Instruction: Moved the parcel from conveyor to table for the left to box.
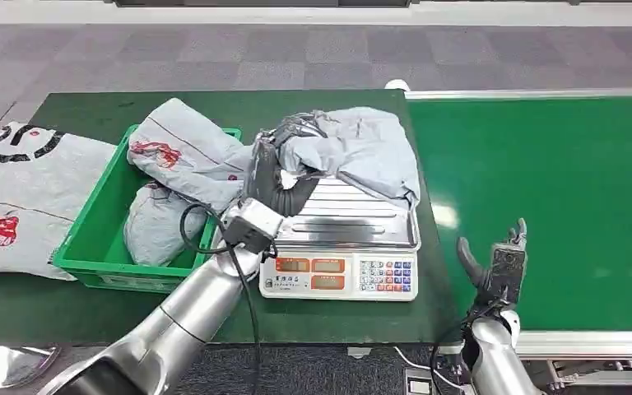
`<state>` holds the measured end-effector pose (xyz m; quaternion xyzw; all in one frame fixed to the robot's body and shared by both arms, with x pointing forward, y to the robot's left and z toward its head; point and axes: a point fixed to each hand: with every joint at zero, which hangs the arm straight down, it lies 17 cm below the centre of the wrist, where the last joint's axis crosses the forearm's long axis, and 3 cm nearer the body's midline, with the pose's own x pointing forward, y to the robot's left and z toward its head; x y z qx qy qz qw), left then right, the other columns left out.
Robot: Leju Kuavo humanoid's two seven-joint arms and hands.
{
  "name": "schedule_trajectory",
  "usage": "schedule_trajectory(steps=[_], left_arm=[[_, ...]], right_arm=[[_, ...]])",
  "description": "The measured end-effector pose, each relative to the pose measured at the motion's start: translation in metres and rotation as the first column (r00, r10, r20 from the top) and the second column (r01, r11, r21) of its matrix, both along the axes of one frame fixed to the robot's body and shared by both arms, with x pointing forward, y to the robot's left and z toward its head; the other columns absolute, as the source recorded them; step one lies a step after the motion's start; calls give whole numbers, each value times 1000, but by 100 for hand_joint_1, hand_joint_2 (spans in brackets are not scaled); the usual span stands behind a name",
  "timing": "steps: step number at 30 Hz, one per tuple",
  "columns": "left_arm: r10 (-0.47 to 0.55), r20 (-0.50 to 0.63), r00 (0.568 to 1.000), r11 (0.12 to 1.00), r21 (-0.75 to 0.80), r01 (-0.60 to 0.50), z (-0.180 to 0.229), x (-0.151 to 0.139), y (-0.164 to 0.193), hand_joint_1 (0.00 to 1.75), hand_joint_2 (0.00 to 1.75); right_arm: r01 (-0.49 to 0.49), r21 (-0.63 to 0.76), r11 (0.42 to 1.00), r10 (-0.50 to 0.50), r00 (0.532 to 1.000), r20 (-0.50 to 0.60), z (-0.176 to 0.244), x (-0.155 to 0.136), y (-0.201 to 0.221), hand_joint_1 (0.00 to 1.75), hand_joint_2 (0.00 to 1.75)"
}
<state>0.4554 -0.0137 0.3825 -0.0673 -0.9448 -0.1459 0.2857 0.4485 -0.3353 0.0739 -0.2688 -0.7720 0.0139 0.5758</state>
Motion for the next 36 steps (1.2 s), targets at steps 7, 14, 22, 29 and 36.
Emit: schedule_trajectory(steps=[7, 14, 22, 29, 36], left_arm=[[201, 201, 959, 979, -25, -200, 32, -23, 29, 175, 175], [514, 314, 798, 826, 69, -560, 8, 17, 95, 175, 175], [759, 65, 648, 645, 59, -762, -56, 59, 249, 175, 175], [829, -28, 559, 559, 102, -823, -101, 55, 311, 175, 175], [849, -68, 523, 528, 127, -840, -124, 49, 333, 175, 175]], right_arm=[[1, 4, 1000, -1, 1000, 1, 0, 0, 0, 0, 175], [5, -7, 1000, -5, 1000, -20, -10, -10, -1, 0, 175], [-16, -32, 999, 16, 999, -29, -15, -20, 2, 0, 175], [-18, -41, 999, 17, 1000, -23, -13, -23, -1, 0, 175], [-20, -42, 999, 19, 1000, -20, -12, -25, -2, 0, 175]])
